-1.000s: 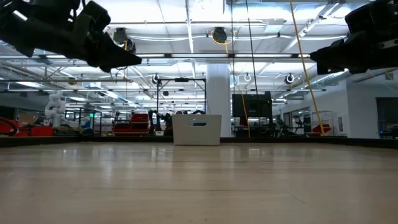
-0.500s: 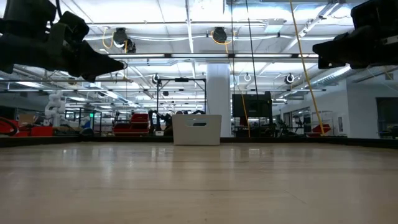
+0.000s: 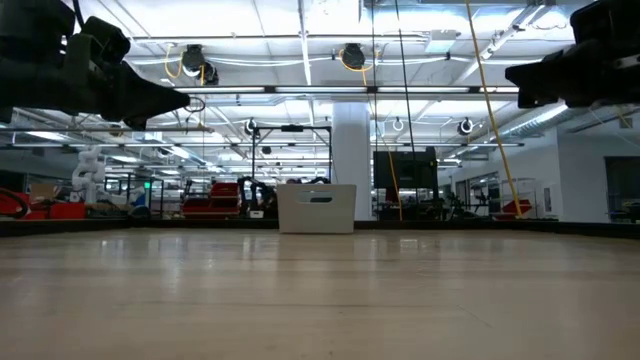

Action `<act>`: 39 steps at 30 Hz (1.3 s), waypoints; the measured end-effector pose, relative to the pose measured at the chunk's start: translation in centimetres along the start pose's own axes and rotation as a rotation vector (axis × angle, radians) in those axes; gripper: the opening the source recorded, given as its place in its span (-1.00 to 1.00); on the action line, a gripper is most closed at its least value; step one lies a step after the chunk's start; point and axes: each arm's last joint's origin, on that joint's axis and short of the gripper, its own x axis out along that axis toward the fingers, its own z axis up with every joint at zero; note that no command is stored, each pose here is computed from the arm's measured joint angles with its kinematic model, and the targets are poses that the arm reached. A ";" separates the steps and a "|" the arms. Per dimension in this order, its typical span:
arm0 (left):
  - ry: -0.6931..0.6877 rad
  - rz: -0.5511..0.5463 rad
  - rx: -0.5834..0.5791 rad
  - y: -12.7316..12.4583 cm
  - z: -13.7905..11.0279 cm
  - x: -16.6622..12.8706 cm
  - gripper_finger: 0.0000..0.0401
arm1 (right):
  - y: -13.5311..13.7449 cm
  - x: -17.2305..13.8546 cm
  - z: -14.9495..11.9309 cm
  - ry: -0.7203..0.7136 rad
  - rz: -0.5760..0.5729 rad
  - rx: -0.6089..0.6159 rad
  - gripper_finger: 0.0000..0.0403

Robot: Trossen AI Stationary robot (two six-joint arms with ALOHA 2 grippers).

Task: Pick and place USB-C Cables
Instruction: Return to Home Position

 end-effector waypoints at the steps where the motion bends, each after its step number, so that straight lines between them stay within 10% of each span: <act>1: 0.001 0.000 0.000 0.0 0.0 0.0 -0.98 | 0.0 -0.1 0.0 -0.006 -0.004 0.002 -1.00; 39: 0.005 -0.045 -0.005 -0.1 -0.1 0.0 -0.98 | -0.2 -0.5 -0.5 0.036 -0.061 -0.030 -1.00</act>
